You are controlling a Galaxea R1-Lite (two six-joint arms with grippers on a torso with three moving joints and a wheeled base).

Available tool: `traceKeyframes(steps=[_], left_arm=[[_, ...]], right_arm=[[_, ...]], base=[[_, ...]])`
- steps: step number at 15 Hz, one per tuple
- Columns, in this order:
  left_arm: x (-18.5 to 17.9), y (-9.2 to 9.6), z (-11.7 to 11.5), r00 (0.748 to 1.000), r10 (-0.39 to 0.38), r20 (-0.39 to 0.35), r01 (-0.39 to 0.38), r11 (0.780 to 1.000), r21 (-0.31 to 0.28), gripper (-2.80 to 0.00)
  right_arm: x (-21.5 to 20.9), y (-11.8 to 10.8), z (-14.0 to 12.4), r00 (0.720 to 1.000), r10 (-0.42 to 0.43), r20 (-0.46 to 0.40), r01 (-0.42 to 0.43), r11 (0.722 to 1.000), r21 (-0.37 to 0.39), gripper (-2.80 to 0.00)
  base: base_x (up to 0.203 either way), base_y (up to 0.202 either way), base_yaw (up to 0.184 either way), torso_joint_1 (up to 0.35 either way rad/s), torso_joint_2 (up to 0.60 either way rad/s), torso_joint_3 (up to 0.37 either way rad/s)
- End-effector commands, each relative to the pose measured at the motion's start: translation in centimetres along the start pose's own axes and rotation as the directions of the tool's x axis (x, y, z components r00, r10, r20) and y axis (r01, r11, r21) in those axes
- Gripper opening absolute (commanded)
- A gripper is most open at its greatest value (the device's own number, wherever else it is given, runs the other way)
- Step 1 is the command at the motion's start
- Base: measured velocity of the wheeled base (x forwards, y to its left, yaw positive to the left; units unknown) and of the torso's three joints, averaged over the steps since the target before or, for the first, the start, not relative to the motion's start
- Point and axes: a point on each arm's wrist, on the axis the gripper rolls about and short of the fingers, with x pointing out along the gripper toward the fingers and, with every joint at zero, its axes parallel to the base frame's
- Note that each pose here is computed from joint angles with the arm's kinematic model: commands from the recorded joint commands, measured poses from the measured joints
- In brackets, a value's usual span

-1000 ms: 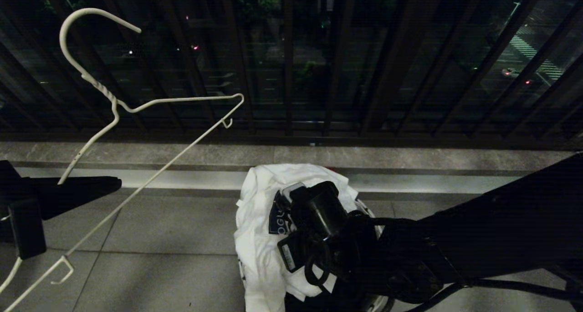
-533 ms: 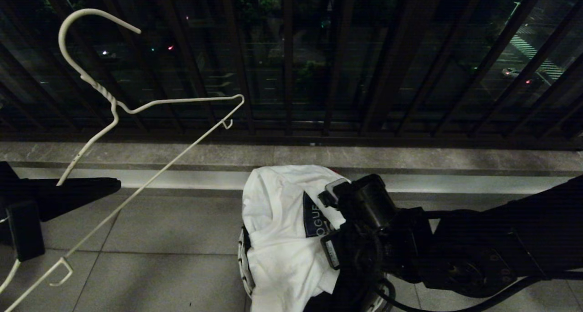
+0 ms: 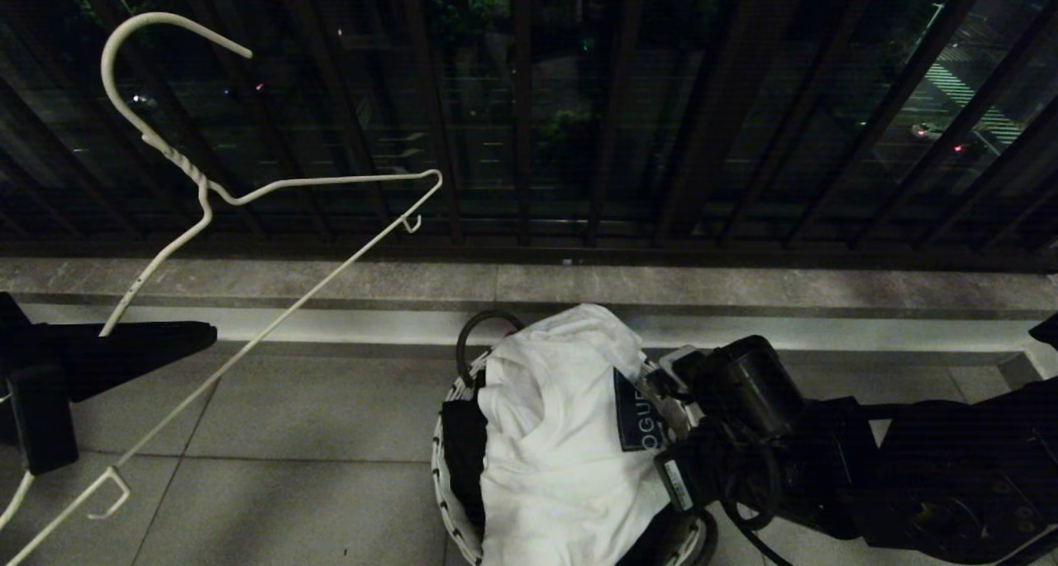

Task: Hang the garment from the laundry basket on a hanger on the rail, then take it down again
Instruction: Pick up clothes from the basket

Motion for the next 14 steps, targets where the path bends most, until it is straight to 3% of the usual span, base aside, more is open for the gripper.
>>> traceKeyframes(steps=[1,7,9,10,14], left_arm=[[-0.1,-0.1,0.0,1.0,-0.004,0.002,0.004,1.0,0.002,-2.8],[0.0,-0.1,0.0,1.0,-0.004,0.0,0.004,1.0,0.003,-2.8],[0.0,0.0,0.0,1.0,-0.004,0.0,0.004,1.0,0.001,-2.8],[0.1,0.0,0.0,1.0,-0.004,-0.001,0.004,1.0,0.002,-2.8],[-0.1,0.0,0.0,1.0,-0.002,0.003,0.002,1.0,0.004,-2.8]], right_arm=[[-0.1,-0.5,-1.0,1.0,-0.012,-0.028,0.012,1.0,0.002,-2.8],[2.4,-0.4,-3.2,0.988,-0.034,-0.148,0.031,0.999,-0.029,-2.8],[2.6,-0.1,-2.9,0.992,-0.027,-0.126,0.023,0.999,-0.034,-2.8],[2.2,-0.2,-2.6,0.994,-0.024,-0.109,0.019,0.999,-0.046,0.0],[-1.4,-1.0,-0.5,1.0,-0.011,0.022,0.013,0.998,-0.056,0.0]], base=[[0.0,0.0,0.0,0.0,0.0,0.0],[0.0,0.0,0.0,0.0,0.0,0.0],[0.0,0.0,0.0,0.0,0.0,0.0],[0.0,0.0,0.0,0.0,0.0,0.0],[0.0,0.0,0.0,0.0,0.0,0.0]])
